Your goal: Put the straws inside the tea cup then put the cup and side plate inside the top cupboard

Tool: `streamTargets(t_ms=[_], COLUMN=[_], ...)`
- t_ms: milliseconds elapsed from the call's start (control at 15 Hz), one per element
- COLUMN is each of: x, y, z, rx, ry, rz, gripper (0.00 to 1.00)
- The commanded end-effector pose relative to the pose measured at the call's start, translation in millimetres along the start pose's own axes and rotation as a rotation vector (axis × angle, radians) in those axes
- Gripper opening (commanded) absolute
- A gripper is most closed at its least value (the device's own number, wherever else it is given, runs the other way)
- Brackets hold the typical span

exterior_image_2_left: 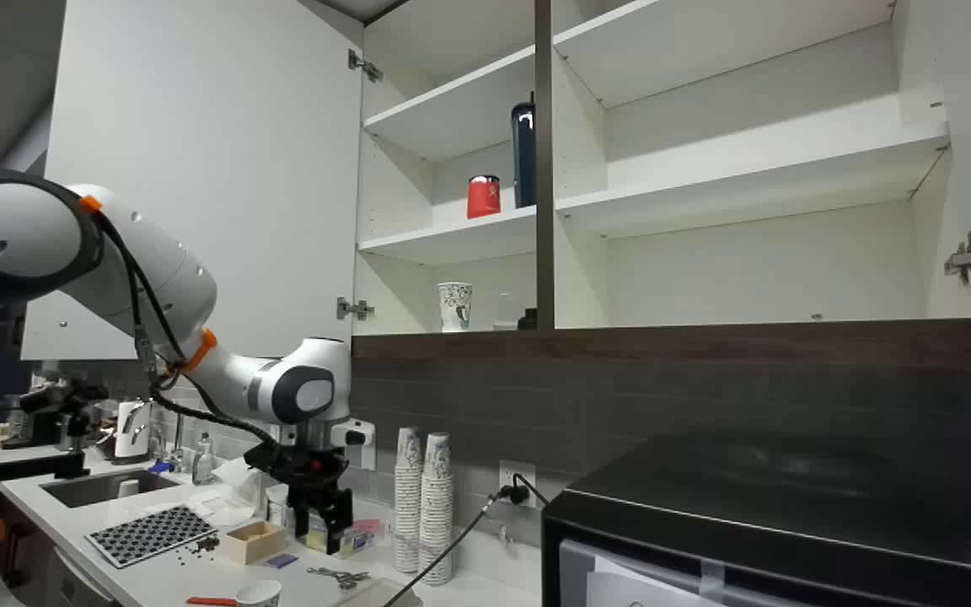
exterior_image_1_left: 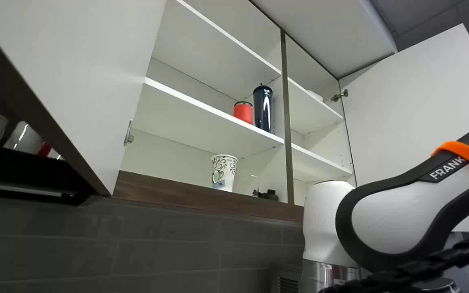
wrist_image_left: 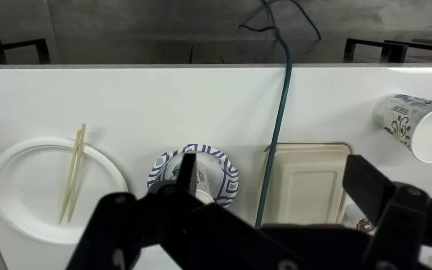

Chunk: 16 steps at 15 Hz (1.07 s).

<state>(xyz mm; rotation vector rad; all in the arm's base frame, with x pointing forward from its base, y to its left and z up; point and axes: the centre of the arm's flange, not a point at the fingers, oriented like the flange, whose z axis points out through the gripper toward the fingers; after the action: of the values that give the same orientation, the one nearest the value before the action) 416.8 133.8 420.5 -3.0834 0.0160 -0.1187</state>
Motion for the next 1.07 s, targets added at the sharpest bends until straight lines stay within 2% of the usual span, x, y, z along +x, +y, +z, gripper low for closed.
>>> streamTargets(t_ms=[0,400,600,800,1000], x=[0,0,15,21,25], y=[0,0,39,77,109], z=[0,0,32,59,92], rx=[0.0,0.0,-0.057,-0.068,-0.088], ry=[0.0,0.0,0.078,0.146,0.144], rz=[0.0,0.0,0.139,0.21,0.284], gripper=[1.0,1.0,1.0,1.0,1.0])
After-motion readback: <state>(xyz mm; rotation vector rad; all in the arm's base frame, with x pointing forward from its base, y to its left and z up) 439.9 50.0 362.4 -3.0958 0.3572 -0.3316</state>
